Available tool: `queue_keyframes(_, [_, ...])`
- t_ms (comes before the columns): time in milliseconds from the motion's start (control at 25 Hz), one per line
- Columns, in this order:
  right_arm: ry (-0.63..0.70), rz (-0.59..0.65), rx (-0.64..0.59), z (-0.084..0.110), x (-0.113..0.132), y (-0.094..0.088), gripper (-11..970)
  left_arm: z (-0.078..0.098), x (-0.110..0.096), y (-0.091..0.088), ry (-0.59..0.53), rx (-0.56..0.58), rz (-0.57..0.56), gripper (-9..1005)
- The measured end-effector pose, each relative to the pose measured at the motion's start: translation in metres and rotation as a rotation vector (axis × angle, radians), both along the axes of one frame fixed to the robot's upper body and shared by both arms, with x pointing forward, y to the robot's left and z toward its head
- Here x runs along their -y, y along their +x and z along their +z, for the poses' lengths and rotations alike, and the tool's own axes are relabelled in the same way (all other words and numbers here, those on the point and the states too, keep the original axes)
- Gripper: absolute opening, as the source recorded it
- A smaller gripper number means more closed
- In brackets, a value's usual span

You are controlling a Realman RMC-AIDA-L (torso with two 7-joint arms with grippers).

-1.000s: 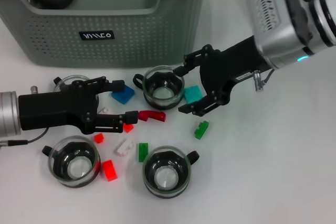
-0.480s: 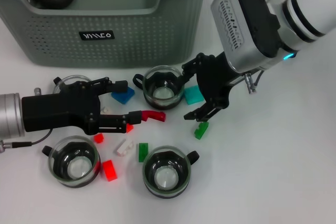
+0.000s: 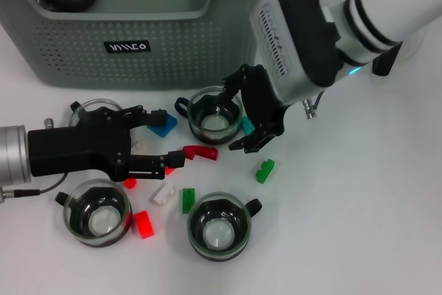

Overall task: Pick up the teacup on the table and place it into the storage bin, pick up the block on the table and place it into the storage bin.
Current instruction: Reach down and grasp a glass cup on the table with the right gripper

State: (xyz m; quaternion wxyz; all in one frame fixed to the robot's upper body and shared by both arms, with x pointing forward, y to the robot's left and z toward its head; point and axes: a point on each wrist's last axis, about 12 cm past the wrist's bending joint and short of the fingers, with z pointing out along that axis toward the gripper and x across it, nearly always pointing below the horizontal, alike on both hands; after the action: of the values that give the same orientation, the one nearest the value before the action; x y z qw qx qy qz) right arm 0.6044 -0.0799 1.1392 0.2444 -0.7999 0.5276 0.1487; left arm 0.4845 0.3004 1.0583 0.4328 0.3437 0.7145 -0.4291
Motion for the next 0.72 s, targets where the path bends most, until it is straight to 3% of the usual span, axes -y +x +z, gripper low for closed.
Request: queue_keyframes(720, [-0.06,0.037,0.104,-0.018,-0.013,-0.003,839,-0.002,-0.002,-0.003,-0.006,-0.004,0.022,927])
